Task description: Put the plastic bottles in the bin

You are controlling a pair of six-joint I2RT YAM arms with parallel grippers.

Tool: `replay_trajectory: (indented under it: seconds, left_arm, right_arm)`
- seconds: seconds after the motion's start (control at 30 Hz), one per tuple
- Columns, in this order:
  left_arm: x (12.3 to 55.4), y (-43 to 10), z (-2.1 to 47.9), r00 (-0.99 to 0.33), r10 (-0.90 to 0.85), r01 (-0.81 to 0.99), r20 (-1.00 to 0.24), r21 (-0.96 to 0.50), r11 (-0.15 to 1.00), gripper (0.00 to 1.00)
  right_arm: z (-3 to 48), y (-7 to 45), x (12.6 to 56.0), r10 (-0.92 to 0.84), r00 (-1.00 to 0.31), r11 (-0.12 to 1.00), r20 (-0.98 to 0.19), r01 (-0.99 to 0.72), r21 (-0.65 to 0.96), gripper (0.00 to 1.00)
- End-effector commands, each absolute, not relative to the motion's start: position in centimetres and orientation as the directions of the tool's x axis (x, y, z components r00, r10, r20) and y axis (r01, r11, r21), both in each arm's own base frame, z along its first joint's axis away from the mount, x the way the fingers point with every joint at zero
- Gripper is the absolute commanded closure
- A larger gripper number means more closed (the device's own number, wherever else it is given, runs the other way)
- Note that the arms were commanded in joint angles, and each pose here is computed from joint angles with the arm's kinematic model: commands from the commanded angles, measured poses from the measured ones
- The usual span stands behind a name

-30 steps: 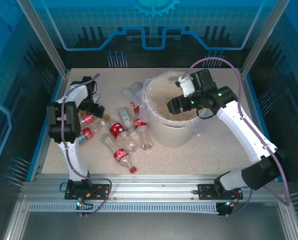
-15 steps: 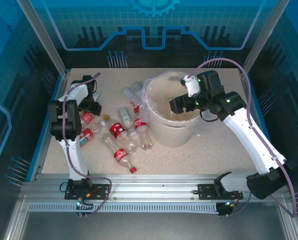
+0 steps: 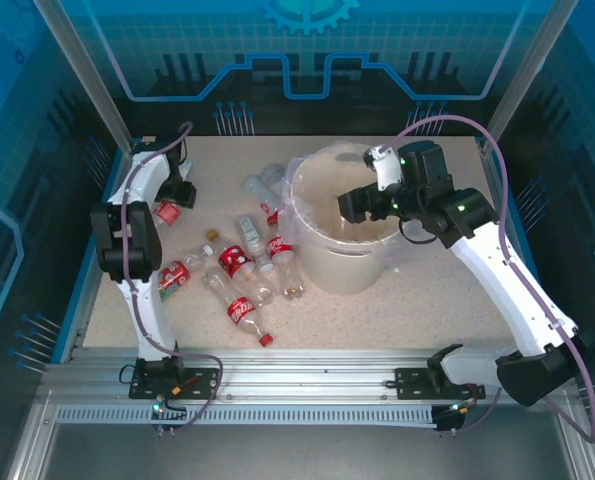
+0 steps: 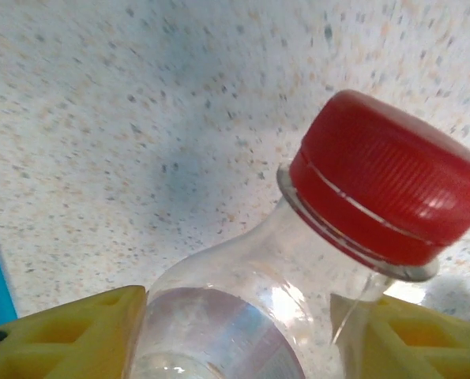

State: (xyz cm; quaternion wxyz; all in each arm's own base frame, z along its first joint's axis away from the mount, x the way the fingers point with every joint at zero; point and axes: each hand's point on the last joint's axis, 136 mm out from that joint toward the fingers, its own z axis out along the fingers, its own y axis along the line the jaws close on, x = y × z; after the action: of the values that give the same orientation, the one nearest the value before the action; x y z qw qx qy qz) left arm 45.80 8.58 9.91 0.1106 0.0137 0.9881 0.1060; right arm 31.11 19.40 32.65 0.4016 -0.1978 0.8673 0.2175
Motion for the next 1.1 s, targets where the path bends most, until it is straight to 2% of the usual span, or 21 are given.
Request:
replay_trajectory:
  seconds: [0.0, 0.2, 0.37, 0.53, 0.6, 0.7, 0.93, 1.07]
  left_arm:
    - [45.7, 8.2, 17.3, -0.931, -0.033, -0.090, -0.363, 0.141, 0.986, 0.42]
    - [45.1, 4.8, 26.5, -0.812, -0.131, -0.107, -0.568, -0.076, 0.991, 0.44]
    - [43.4, 0.6, 34.0, -0.704, -0.224, 0.001, -0.674, -0.316, 0.949, 0.44]
    - [41.2, -4.3, 40.9, -0.602, -0.316, 0.221, -0.733, -0.533, 0.817, 0.49]
    - [40.5, -6.5, 42.8, -0.588, -0.376, 0.320, -0.716, -0.634, 0.704, 0.52]
    - [39.5, -8.0, 44.0, -0.588, -0.430, 0.380, -0.685, -0.703, 0.601, 0.55]
    - [37.6, -10.5, 45.6, -0.605, -0.477, 0.425, -0.638, -0.765, 0.485, 0.56]
    - [37.0, -12.5, 45.0, -0.642, -0.444, 0.438, -0.625, -0.774, 0.458, 0.56]
  right_arm:
    - [34.9, 20.5, 31.1, -0.132, -0.535, 0.802, -0.835, -0.552, 0.227, 0.16]
    - [36.2, 22.5, 31.2, -0.136, -0.488, 0.761, -0.862, -0.609, 0.225, 0.16]
    - [38.1, 24.4, 31.2, -0.140, -0.450, 0.717, -0.882, -0.661, 0.223, 0.16]
    - [40.8, 27.5, 31.2, -0.115, -0.401, 0.637, -0.909, -0.732, 0.242, 0.16]
    - [41.5, 29.1, 31.2, -0.110, -0.383, 0.598, -0.917, -0.763, 0.247, 0.16]
    - [41.9, 31.4, 31.1, -0.117, -0.368, 0.547, -0.922, -0.799, 0.249, 0.16]
    - [42.5, 36.4, 31.2, -0.125, -0.333, 0.452, -0.935, -0.858, 0.245, 0.14]
    - [41.8, 38.8, 31.9, -0.132, -0.335, 0.430, -0.933, -0.867, 0.250, 0.05]
